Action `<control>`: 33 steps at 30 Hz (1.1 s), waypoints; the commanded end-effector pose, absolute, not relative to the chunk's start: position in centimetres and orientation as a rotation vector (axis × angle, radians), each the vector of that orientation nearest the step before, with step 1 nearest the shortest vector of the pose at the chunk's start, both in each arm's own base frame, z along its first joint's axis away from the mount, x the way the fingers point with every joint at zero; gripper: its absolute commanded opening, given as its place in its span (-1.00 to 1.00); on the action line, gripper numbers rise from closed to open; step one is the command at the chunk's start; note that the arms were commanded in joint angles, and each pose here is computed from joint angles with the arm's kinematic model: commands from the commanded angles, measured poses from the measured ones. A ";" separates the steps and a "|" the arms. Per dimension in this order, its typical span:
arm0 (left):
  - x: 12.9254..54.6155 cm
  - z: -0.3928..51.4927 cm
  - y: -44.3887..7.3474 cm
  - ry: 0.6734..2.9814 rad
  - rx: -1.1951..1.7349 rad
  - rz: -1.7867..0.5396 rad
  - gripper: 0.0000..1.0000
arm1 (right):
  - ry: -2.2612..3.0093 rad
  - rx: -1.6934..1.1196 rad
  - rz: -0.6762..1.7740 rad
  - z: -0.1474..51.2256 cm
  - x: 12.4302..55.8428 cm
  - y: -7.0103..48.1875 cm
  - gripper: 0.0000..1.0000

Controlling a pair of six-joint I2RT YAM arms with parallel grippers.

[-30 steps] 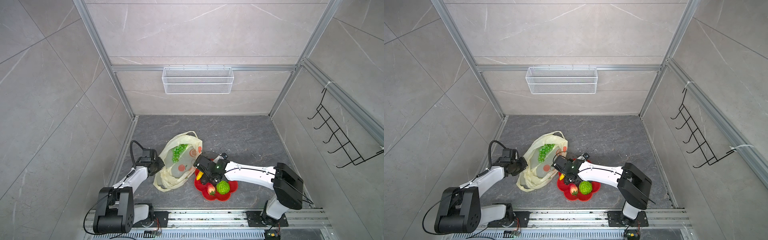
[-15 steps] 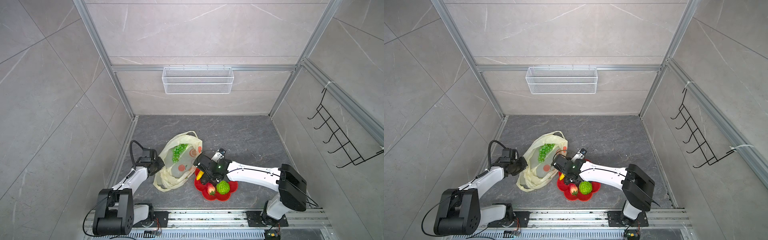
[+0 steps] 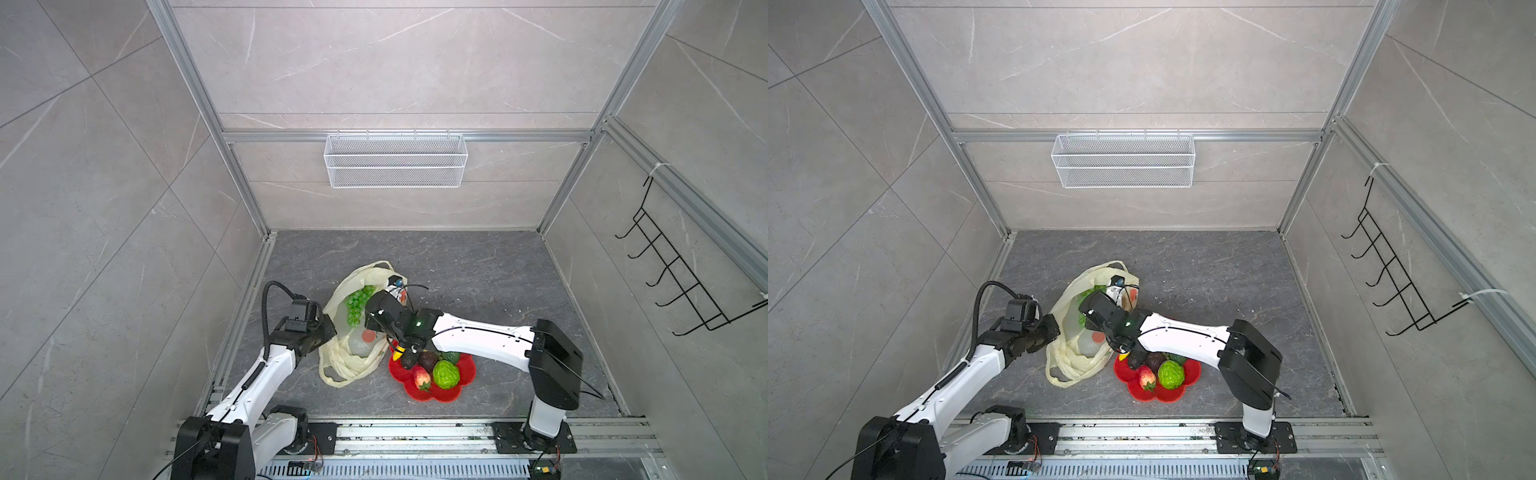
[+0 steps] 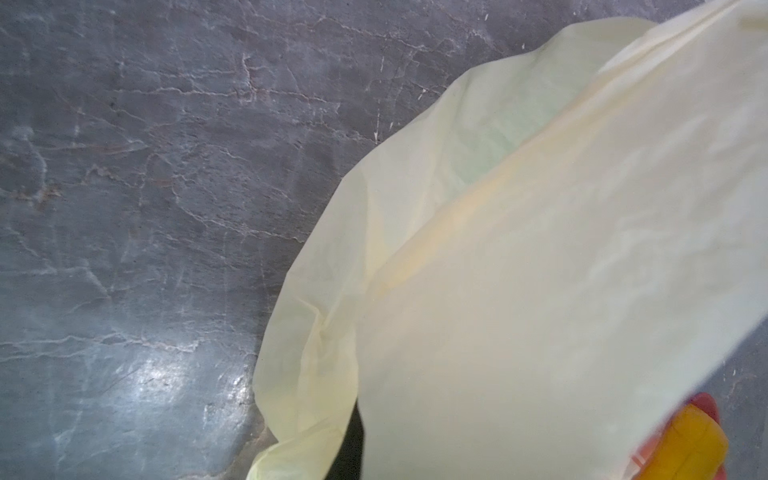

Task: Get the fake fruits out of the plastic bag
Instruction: 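Move the right gripper back into the bag toward the green grapes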

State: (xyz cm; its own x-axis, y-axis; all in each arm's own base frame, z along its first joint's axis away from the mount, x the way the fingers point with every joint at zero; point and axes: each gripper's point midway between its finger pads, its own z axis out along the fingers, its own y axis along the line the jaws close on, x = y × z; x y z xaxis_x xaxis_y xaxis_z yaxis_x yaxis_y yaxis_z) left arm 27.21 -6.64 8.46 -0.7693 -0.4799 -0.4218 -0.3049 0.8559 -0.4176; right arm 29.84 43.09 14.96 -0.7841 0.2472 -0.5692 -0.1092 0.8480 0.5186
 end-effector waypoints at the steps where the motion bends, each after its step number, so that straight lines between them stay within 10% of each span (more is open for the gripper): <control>1: 27.7 10.5 -6.5 2.459 -0.604 -0.447 -1.00 | 2.399 -0.030 0.742 13.2 31.7 45.0 -0.10; 9: 27.6 10.8 -6.9 2.465 -0.593 -0.472 -1.00 | 2.420 -0.104 0.748 9.8 35.7 47.3 -0.01; 18: 26.9 10.6 -7.0 2.476 -0.586 -0.483 -1.00 | 2.461 -0.041 0.639 7.9 38.2 47.1 0.66; 33: 26.0 11.2 -8.1 2.460 -0.554 -0.550 -1.00 | 2.530 0.037 0.349 5.1 40.7 45.7 0.71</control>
State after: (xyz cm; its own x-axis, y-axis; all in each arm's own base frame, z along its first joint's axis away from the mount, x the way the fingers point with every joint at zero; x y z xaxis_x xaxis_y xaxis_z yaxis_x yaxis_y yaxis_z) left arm 26.37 -7.52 10.83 -0.7577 -0.4899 -0.4311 -0.2775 0.8398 -0.4666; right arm 40.58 46.98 6.41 -0.8249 0.1091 -0.5547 -0.0956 0.9402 0.3271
